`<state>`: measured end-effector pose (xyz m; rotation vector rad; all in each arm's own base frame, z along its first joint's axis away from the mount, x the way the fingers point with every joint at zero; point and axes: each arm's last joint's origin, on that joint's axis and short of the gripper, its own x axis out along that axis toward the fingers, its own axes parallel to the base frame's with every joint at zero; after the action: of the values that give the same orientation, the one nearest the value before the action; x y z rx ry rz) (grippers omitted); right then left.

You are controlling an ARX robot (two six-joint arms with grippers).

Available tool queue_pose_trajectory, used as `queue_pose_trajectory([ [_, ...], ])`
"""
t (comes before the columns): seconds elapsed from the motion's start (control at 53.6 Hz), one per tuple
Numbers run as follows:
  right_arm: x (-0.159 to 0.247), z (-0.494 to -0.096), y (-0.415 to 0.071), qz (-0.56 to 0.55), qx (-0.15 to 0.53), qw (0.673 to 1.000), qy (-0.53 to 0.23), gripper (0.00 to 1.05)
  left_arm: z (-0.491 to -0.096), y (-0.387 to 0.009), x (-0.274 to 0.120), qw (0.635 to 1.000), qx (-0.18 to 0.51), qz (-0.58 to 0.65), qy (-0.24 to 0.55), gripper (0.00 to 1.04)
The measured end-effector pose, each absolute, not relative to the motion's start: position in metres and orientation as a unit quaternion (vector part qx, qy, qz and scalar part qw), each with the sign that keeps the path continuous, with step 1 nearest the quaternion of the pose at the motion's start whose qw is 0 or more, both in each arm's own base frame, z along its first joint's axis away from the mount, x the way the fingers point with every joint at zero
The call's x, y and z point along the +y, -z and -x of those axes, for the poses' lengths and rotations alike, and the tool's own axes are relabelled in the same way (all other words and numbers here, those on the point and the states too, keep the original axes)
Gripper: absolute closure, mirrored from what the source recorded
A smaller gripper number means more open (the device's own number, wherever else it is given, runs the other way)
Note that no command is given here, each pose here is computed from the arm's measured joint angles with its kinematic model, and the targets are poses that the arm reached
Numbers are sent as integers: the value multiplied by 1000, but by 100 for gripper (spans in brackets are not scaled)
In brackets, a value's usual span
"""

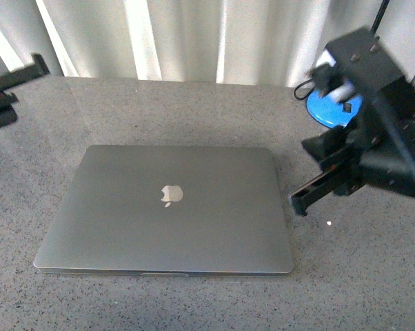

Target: Close laptop

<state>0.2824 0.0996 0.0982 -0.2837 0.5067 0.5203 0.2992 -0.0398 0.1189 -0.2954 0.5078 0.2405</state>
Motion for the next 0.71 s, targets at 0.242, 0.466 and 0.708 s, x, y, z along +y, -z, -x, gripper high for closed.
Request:
queue_pose_trajectory([
  [0.242, 80, -270, -157, 120, 178, 949, -231, 76, -297, -114, -42, 949, 262, 138, -110, 68],
  [0.466, 78, -270, -156, 117, 182, 949, -228, 39, -297, -114, -42, 949, 261, 138, -111, 32],
  [0.708, 79, -270, -156, 116, 182, 949, -228, 8, -297, -114, -41, 949, 261, 138, -111, 7],
])
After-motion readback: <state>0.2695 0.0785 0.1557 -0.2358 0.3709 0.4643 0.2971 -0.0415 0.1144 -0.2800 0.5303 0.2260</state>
